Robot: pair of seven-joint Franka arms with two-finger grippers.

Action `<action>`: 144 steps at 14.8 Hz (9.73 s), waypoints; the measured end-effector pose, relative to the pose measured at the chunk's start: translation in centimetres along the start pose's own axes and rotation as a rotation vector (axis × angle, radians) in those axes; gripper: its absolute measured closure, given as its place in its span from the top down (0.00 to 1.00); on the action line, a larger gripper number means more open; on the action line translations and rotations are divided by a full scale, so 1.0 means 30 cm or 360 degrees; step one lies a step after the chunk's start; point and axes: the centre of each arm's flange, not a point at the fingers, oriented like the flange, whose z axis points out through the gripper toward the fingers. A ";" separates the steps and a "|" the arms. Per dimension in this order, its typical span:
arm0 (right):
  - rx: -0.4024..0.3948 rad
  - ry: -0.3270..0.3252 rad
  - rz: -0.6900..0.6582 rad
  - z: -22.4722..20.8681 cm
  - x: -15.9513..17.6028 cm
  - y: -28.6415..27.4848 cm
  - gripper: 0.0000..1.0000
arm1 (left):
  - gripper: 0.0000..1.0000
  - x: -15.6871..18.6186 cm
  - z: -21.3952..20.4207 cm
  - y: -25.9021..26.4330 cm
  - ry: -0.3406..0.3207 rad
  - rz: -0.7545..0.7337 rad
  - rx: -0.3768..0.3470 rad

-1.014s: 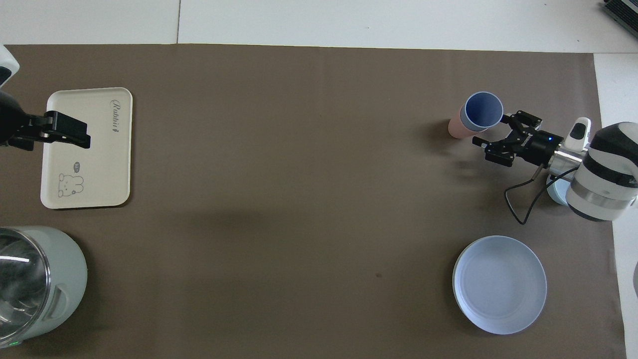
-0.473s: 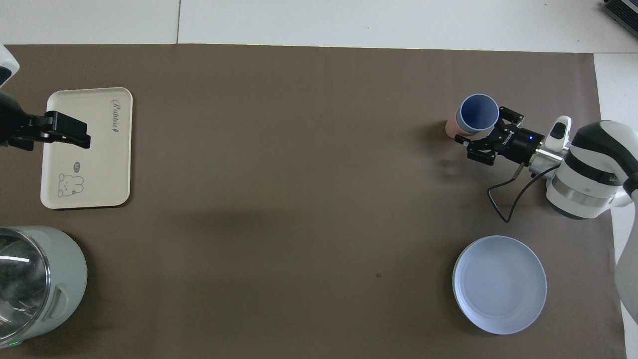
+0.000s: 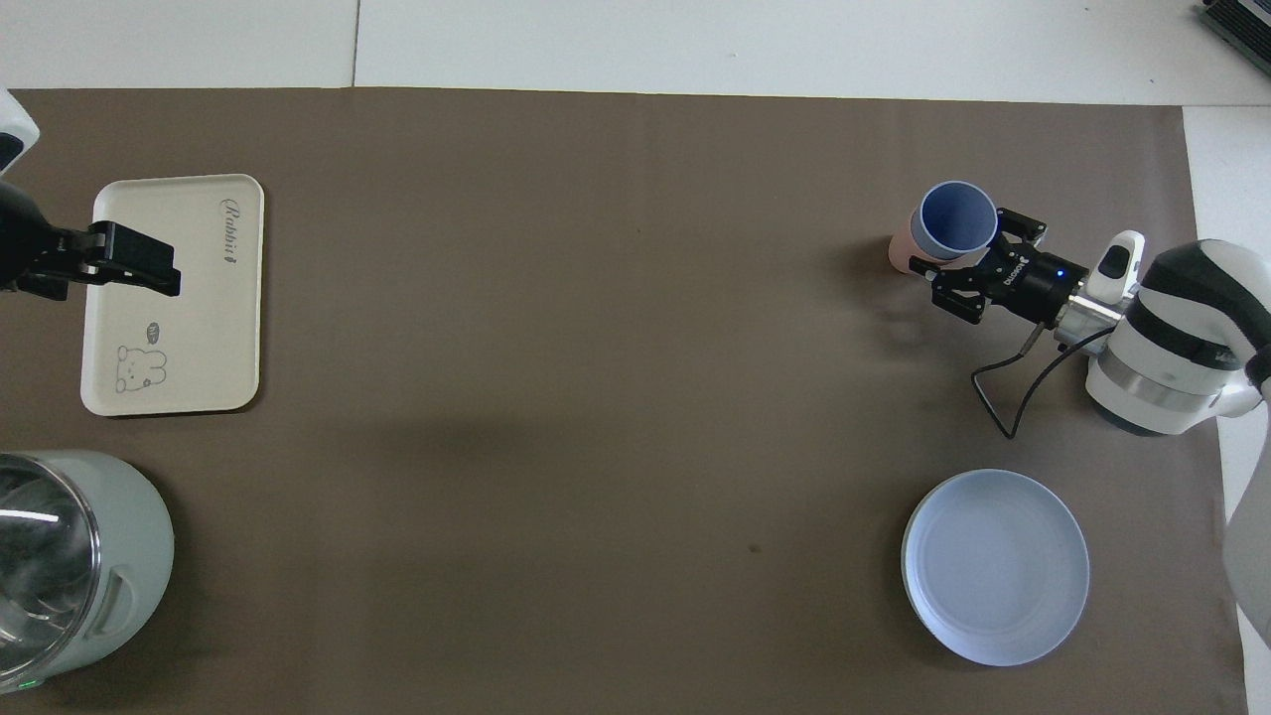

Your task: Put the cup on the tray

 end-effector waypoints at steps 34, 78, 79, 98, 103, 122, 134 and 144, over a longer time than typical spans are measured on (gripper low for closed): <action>0.0011 -0.1183 -0.0362 0.223 0.976 -0.826 0.82 | 0.55 -0.136 0.328 1.208 0.0170 -0.0704 -0.1087; -0.0141 -0.0233 0.0161 0.036 0.542 -0.136 0.82 | 0.05 0.023 0.476 -0.620 0.0705 -0.0368 -0.0164; -0.0161 -0.0191 0.0170 0.031 0.493 -0.106 0.82 | 0.05 0.016 0.510 -0.633 0.0721 -0.0367 -0.0144; -0.0149 -0.0085 0.0033 0.002 0.029 0.026 0.88 | 0.36 0.009 0.693 -0.666 0.0681 -0.0389 -0.0115; -0.0154 -0.0075 0.0023 -0.005 0.046 0.027 1.00 | 0.88 0.037 0.651 -0.641 0.0707 -0.0356 -0.0123; -0.0223 -0.0426 0.0076 -0.225 0.510 -0.059 1.00 | 1.00 0.097 0.255 0.035 -0.0036 0.0054 0.0053; -0.0567 -0.1177 0.0771 -0.422 0.861 -0.231 1.00 | 1.00 0.022 0.027 0.011 0.0012 0.0008 0.0063; -0.0723 -0.1589 0.1159 -0.655 1.047 -0.342 1.00 | 1.00 0.013 0.009 0.008 0.0027 0.0004 0.0062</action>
